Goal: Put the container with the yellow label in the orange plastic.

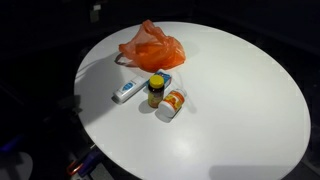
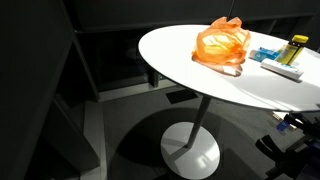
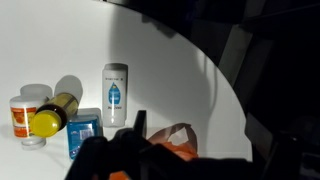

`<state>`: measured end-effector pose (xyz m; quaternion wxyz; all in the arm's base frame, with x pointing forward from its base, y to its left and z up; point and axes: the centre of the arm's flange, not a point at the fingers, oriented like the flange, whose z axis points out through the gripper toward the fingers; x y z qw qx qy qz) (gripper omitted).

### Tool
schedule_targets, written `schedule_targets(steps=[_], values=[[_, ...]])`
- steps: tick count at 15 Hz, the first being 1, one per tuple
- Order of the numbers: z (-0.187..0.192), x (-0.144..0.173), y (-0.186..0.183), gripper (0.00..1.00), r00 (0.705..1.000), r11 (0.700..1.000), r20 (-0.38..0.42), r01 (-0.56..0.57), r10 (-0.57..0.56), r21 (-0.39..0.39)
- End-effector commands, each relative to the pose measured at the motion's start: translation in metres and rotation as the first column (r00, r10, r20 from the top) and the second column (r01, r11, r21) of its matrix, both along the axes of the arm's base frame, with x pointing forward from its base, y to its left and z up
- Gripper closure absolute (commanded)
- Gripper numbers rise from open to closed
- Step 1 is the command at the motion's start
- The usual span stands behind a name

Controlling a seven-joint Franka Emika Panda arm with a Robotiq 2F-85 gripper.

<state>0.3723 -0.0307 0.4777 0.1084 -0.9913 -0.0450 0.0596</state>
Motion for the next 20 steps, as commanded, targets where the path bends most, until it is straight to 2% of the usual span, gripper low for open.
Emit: schedule_targets(steps=[1,8,9,15,20], values=[[0.000,0.000,0.000,0.00,1.000,1.000,0.000,0.000,0.000,0.000],[-0.003,0.000,0.006,0.00,1.000,1.000,-0.002,-0.012,0.012,-0.012],[-0.007,0.004,0.009,0.00,0.999,0.997,0.005,-0.032,0.032,-0.064],[-0.018,0.046,0.026,0.00,0.993,0.977,0.054,-0.091,0.103,-0.192],[-0.037,0.067,0.002,0.00,0.991,0.963,0.123,-0.026,0.061,-0.268]])
